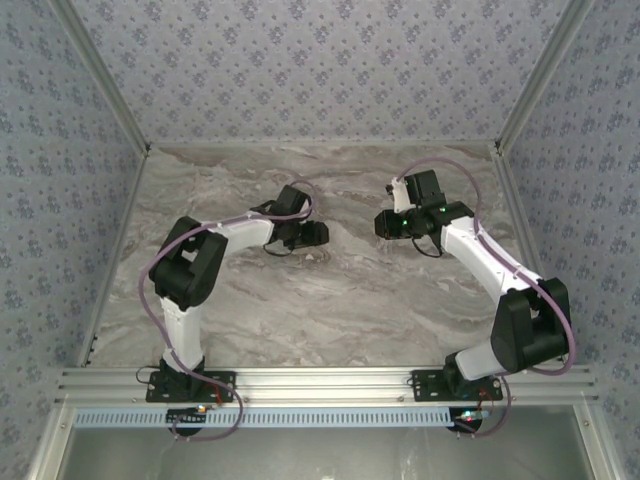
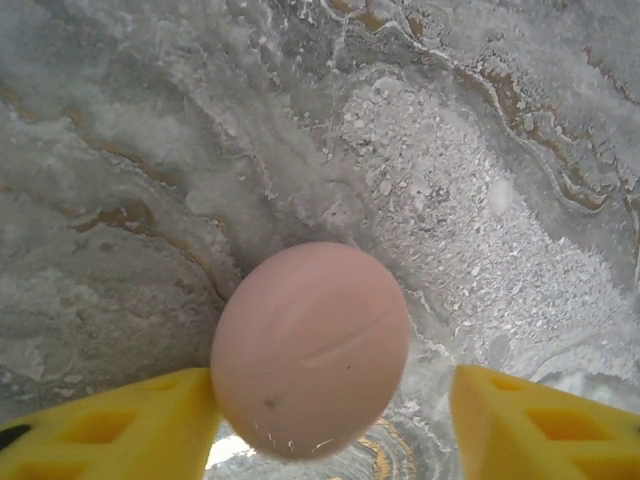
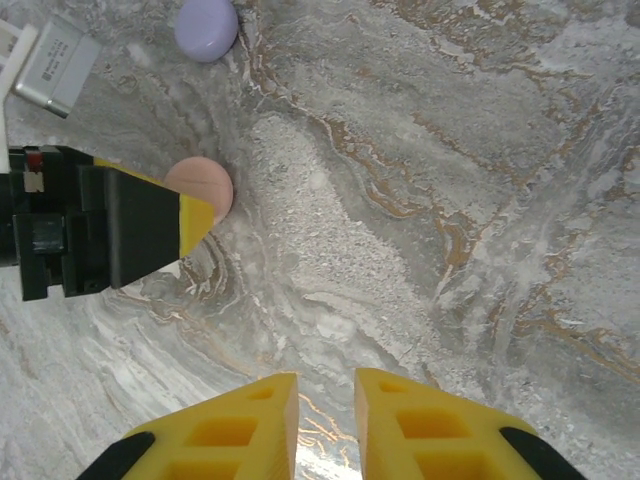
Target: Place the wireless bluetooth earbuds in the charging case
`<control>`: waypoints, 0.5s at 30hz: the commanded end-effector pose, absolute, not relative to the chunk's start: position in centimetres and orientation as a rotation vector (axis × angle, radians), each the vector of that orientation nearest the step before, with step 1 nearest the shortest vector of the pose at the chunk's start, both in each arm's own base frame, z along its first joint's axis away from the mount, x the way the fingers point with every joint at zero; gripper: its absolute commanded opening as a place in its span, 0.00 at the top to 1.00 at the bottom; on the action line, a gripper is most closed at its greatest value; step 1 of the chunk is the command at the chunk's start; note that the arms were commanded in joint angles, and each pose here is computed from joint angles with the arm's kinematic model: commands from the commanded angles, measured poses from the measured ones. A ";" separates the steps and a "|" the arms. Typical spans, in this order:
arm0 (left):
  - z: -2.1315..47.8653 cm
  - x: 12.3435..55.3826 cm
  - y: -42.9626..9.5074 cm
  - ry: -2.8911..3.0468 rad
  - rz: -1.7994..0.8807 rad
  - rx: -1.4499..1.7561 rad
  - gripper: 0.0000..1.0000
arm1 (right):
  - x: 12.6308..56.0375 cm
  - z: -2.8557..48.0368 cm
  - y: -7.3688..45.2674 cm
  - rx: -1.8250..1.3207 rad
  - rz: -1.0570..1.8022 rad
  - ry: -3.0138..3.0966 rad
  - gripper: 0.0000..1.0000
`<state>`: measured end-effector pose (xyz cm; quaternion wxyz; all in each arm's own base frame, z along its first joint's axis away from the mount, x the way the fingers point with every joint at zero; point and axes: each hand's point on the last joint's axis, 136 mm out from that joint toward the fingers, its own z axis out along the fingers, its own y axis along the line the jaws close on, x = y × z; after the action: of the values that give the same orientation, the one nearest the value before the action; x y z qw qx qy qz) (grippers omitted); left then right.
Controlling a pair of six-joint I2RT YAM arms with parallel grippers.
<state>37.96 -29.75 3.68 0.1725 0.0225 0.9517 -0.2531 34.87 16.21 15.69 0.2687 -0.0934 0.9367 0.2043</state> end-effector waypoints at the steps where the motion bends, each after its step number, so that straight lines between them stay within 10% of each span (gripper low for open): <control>1: 4.1 37.9 -27.0 2.702 -0.543 0.065 0.28 | 34.9 15.0 15.0 -0.206 0.483 2.554 0.73; 15: 12.4 38.6 -18.3 2.435 0.001 0.163 0.20 | 36.7 15.3 8.5 -0.096 0.009 2.400 0.57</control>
<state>38.49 -21.87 11.24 0.3148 0.0526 0.9437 -0.0875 35.58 11.27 13.94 0.3162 -0.0559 0.9440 0.0760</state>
